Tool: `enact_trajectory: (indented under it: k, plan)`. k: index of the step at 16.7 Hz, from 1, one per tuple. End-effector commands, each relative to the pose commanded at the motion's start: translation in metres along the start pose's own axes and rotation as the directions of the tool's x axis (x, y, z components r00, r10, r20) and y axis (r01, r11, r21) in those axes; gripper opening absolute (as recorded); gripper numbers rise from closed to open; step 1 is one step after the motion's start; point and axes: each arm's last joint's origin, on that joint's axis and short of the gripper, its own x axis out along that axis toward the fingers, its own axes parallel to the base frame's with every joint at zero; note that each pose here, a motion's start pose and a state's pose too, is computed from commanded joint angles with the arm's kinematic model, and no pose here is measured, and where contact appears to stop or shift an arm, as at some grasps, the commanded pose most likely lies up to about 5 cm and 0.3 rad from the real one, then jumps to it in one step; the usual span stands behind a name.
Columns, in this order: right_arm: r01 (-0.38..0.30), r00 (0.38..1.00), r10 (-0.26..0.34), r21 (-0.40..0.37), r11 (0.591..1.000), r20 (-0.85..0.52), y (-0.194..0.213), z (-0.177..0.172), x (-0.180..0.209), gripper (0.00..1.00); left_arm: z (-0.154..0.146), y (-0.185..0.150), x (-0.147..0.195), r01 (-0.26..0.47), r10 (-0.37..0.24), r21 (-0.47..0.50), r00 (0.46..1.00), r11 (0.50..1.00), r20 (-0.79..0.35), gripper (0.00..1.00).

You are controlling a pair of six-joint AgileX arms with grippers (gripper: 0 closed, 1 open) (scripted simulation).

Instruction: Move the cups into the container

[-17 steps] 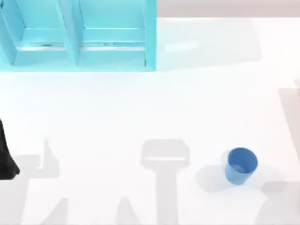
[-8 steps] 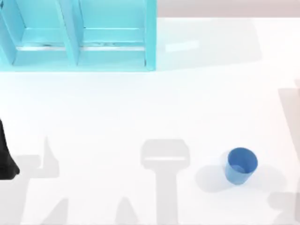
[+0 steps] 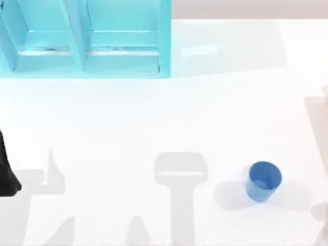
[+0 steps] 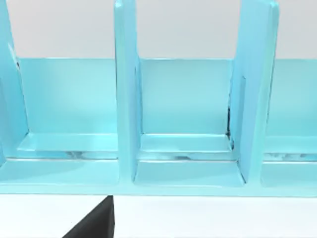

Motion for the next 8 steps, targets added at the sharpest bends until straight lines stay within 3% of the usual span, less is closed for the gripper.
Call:
enact_trajectory:
  k: [8]
  plan:
    - [-0.002, 1.0, 0.002, 0.001, 1.0, -0.001, 0.001, -0.004, 0.026, 0.0, 0.0, 0.0, 0.0, 0.0, 0.0, 0.0, 1.0, 1.0, 0.0, 1.0]
